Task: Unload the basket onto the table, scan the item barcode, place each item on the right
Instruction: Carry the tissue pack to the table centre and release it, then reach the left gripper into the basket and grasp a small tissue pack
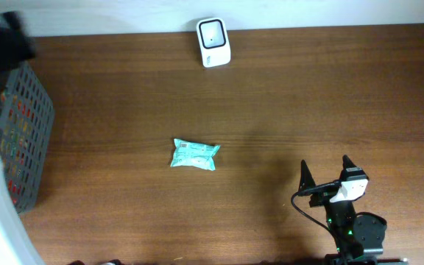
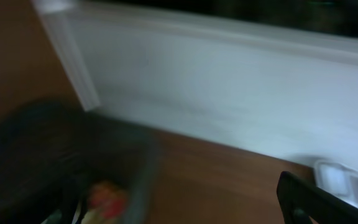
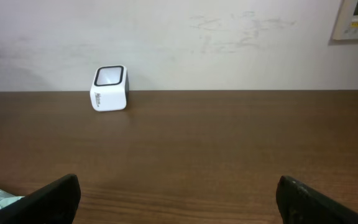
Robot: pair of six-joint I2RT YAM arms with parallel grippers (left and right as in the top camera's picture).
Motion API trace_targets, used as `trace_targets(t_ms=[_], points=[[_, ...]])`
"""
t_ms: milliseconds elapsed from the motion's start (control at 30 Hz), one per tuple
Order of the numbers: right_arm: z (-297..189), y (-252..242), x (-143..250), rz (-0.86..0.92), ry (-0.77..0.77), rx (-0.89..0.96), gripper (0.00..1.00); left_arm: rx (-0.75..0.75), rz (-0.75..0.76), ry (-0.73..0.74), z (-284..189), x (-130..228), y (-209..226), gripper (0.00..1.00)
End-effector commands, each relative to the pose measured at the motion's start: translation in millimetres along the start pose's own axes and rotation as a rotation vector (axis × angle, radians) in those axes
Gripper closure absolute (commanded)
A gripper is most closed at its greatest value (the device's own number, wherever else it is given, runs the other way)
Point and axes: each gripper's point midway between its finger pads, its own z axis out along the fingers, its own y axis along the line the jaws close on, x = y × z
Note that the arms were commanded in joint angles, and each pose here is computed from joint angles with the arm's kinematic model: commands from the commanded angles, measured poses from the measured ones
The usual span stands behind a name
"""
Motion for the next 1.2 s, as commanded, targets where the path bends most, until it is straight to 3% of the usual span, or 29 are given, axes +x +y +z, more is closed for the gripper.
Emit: trace_targets(t_ms=[0,300,433,600,700,867,1000,1167], points=[[0.2,-2.7,2.7,0.008,0.002,0.012,0.01,-0.273,-0.12,0.08,17.1,25.0,93.1,0.01],[0.2,-2.7,2.7,0.008,0.002,0.012,0.01,-0.413,-0.114,0.384,74.5,113.5,187.1,0.0],[0.2,-2.7,2.7,0.008,0.002,0.012,0.02,-0.42,-0.067,0.517,88.3,152.3,214.5,0.0],[0.2,-2.7,2.7,0.008,0.002,0.012,0.01,-0.36,0.064,0.696,116.8,225.1,236.6,0.02],[0.2,-2.7,2.7,0.008,0.002,0.012,0.01,-0.324,0.124,0.745,139.3,258.1,242.1,0.12],[0.2,-2.7,2.7,0.008,0.002,0.012,0.01,-0.316,0.152,0.727,180.2,282.0,255.0,0.13],[0.2,-2.7,2.7,0.008,0.002,0.012,0.01,-0.227,0.136,0.733,211.2,310.0,241.5,0.34],[0.2,-2.7,2.7,0.008,0.002,0.012,0.01,-0.207,0.139,0.767,223.3,330.4,236.1,0.36]])
